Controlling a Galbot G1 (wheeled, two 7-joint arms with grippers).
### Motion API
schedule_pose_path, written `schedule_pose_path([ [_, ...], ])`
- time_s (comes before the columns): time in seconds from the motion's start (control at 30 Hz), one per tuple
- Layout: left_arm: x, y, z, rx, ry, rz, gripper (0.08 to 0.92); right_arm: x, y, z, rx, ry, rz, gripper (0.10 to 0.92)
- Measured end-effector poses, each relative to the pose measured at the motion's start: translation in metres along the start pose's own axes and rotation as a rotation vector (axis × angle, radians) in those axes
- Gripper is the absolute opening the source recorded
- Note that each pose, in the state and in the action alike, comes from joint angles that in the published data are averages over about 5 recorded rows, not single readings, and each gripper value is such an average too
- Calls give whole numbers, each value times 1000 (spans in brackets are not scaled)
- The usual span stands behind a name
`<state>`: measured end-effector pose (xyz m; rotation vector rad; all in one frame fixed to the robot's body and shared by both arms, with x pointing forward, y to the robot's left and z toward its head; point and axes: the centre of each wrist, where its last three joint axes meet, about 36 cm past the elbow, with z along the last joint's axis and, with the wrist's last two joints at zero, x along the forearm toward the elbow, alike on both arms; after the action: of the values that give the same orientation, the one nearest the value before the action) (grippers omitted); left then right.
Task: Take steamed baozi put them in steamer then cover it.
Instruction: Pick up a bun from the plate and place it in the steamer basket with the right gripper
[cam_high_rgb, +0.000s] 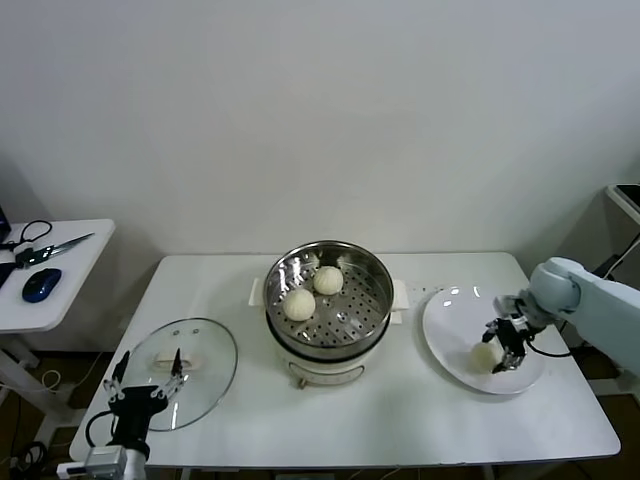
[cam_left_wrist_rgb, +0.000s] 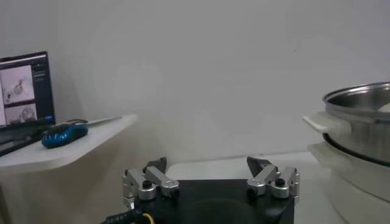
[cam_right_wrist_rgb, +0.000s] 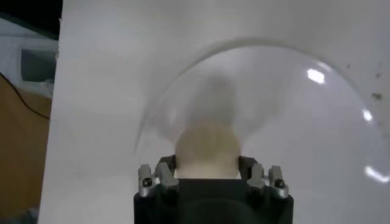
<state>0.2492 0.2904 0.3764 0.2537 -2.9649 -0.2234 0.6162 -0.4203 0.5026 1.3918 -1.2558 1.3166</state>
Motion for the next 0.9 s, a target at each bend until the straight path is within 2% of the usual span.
schedule_pose_path([
  [0.27, 5, -1, -1, 2, 9, -3, 823, 102, -59, -67, 405, 25, 87, 676],
  [0.47, 8, -1, -2, 3, 15, -2, 823, 162, -84, -139, 705, 58, 126, 686],
  [0.67, 9, -3, -5, 9, 12, 0, 823, 182, -91, -217, 966, 87, 119, 687],
  [0.9, 11, -2, -3, 4, 17, 2, 823, 166, -87, -301, 1210, 101, 76, 687],
])
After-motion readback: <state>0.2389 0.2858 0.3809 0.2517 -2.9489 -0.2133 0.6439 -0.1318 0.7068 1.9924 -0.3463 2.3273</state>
